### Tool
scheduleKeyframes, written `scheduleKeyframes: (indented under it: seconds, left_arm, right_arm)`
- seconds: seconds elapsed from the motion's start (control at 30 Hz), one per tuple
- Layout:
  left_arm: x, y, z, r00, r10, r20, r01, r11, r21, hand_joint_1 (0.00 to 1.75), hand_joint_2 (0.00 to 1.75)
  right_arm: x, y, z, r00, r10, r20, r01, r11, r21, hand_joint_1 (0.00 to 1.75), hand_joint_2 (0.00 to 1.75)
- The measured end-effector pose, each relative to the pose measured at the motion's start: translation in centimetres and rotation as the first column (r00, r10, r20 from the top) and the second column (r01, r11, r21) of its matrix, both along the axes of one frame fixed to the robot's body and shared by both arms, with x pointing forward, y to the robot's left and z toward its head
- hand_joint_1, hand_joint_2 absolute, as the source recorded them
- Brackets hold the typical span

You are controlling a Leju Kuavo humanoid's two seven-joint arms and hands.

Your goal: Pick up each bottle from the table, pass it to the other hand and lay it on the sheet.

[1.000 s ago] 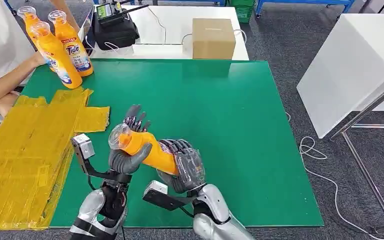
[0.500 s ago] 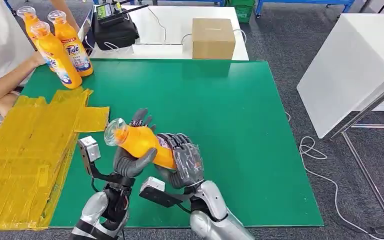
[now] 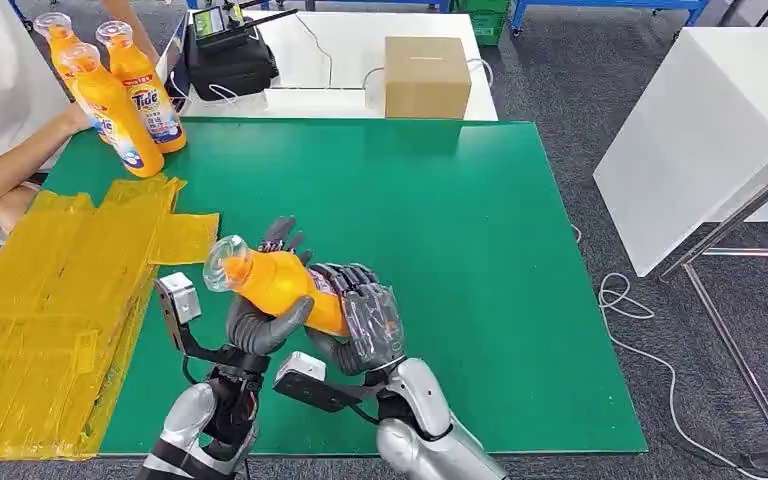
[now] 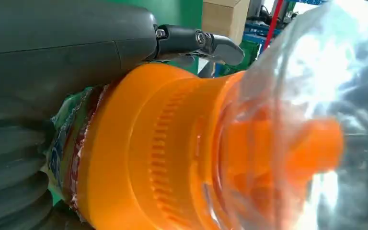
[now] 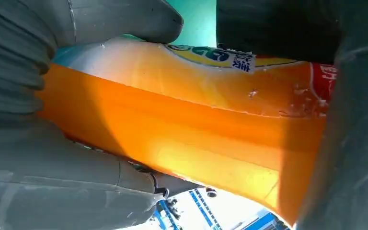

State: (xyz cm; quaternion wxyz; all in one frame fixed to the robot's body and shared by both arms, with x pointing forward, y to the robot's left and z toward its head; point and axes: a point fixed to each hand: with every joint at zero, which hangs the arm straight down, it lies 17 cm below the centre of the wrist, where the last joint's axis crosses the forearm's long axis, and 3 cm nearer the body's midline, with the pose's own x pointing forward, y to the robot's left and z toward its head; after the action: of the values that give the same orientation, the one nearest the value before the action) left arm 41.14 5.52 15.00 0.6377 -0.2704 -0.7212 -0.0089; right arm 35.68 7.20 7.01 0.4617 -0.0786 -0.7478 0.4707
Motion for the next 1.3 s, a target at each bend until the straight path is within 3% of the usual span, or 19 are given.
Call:
scheduleKeyframes:
  seconds: [0.1, 0.13, 0.17, 0.47, 1.0, 1.03, 1.07, 1.2, 1.3]
  left_arm:
    - [0.0, 0.0, 0.0, 1.0, 0.0, 0.0, 0.0, 1.0, 0.0, 0.0, 1.75]
    - [0.0, 0.0, 0.0, 1.0, 0.0, 0.0, 0.0, 1.0, 0.0, 1.1, 1.75]
    - [0.0, 0.0, 0.0, 1.0, 0.001, 0.001, -0.001, 1.0, -0.001, 1.75, 1.75]
    - [0.5, 2.7, 1.1, 0.99, 0.142, 0.024, -0.141, 0.988, -0.065, 1.75, 1.75]
    - [0.2, 3.9, 0.8, 0.976, 0.216, -0.006, -0.215, 0.972, -0.094, 1.75, 1.75]
    - [0.2, 3.9, 0.7, 0.976, 0.219, -0.007, -0.219, 0.971, -0.094, 1.75, 1.75]
    - [0.2, 4.0, 0.7, 0.975, 0.224, -0.008, -0.224, 0.97, -0.093, 1.75, 1.75]
    - [0.8, 5.4, 1.6, 0.949, 0.313, 0.041, -0.311, 0.949, -0.061, 1.75, 1.75]
    - [1.2, 8.2, 3.2, 0.854, 0.471, 0.222, -0.499, 0.861, 0.092, 1.75, 1.75]
  right_arm:
    - [0.0, 0.1, 0.1, 1.0, 0.0, 0.0, 0.0, 1.0, 0.001, 1.75, 1.75]
    - [0.0, 0.1, 0.1, 1.0, 0.001, 0.0, -0.001, 1.0, 0.001, 1.75, 1.75]
    - [-0.1, 0.1, 0.0, 1.0, 0.005, -0.004, -0.005, 1.0, -0.001, 1.75, 1.75]
    - [-0.3, 1.6, -0.2, 0.997, 0.073, -0.022, -0.074, 0.997, -0.03, 1.75, 1.75]
    - [-0.5, 1.8, -0.8, 0.996, 0.077, -0.038, -0.079, 0.996, -0.041, 1.75, 1.75]
    - [-0.5, 1.8, -0.8, 0.996, 0.077, -0.038, -0.079, 0.996, -0.04, 1.4, 1.75]
    - [-0.4, 1.8, -0.7, 0.996, 0.076, -0.039, -0.077, 0.996, -0.037, 0.0, 1.75]
    - [-0.8, 1.6, -0.7, 0.998, 0.062, -0.027, -0.062, 0.998, -0.02, 0.0, 1.75]
    - [-1.8, 1.3, -0.9, 0.996, 0.053, -0.069, -0.05, 0.998, 0.042, 0.0, 1.75]
